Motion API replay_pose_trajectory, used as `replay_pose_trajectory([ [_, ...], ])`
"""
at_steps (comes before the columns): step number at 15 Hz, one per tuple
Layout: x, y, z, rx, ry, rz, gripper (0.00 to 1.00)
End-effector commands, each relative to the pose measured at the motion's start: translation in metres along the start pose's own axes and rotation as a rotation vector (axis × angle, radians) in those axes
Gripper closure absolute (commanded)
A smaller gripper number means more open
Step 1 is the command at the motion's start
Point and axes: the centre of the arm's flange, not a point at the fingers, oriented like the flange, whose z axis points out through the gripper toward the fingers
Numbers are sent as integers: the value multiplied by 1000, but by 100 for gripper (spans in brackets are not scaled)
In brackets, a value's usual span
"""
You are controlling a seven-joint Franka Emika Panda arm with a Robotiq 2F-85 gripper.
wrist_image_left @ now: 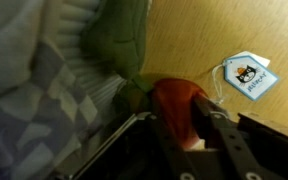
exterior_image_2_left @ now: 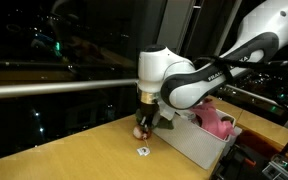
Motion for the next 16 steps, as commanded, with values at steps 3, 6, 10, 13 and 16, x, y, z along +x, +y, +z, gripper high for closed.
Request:
replay_pose_trajectory([
  [3, 0, 5, -5, 24, 8, -11, 100],
  [6, -8, 3, -23, 18, 16, -7, 99],
  [10, -29, 17, -88, -1, 75, 17, 99],
  [13, -52, 41, -141, -18, 127, 52, 99],
  [16, -82, 69, -192, -38, 167, 93, 99],
])
